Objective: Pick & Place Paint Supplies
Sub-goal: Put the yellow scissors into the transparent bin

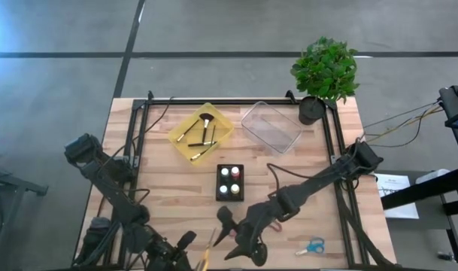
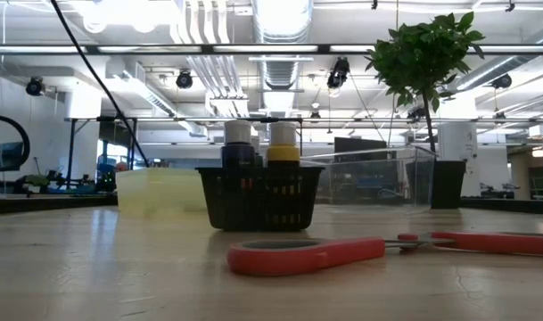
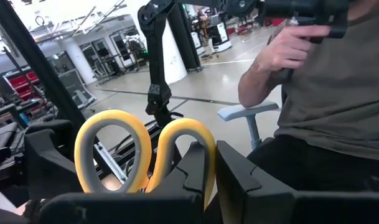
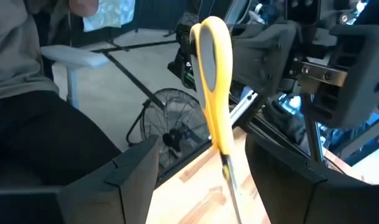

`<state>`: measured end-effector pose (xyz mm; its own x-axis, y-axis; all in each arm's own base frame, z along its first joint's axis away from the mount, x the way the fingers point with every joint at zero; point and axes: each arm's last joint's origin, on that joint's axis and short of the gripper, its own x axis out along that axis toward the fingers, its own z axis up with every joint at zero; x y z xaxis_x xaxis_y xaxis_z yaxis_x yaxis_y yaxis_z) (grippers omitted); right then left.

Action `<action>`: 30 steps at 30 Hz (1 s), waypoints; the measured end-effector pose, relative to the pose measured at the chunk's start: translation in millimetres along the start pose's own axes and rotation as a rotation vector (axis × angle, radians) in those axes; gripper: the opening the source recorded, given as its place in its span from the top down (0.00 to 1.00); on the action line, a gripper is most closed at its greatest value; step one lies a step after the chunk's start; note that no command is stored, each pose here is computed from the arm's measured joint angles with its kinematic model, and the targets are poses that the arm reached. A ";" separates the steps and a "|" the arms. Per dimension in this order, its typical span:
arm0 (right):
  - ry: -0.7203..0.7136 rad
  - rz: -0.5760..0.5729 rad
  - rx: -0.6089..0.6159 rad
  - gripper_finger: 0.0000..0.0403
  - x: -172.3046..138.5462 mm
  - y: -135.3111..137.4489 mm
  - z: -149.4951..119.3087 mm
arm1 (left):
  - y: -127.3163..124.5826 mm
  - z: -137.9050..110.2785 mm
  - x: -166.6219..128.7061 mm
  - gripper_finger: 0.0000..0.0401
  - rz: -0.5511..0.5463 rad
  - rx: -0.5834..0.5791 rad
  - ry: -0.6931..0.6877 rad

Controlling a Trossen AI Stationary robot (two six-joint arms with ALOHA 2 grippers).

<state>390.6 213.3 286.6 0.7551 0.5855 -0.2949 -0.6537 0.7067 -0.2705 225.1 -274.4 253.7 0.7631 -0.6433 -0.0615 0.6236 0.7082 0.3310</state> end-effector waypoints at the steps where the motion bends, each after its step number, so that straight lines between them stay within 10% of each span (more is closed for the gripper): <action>1: -0.002 0.000 0.000 0.41 0.1 -0.3 0.8 | 1.4 -0.2 0.3 0.95 -0.004 0.000 -0.004; 30: -0.086 0.088 -0.020 0.41 22.4 -15.1 12.6 | 19.5 -2.1 3.4 0.95 -0.044 0.060 -0.063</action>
<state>418.0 220.7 295.5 0.6955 0.6777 -0.2388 -0.7181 0.6433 -0.2656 240.2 -262.2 257.9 0.7218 -0.6919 -0.0187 0.6438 0.6613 0.3850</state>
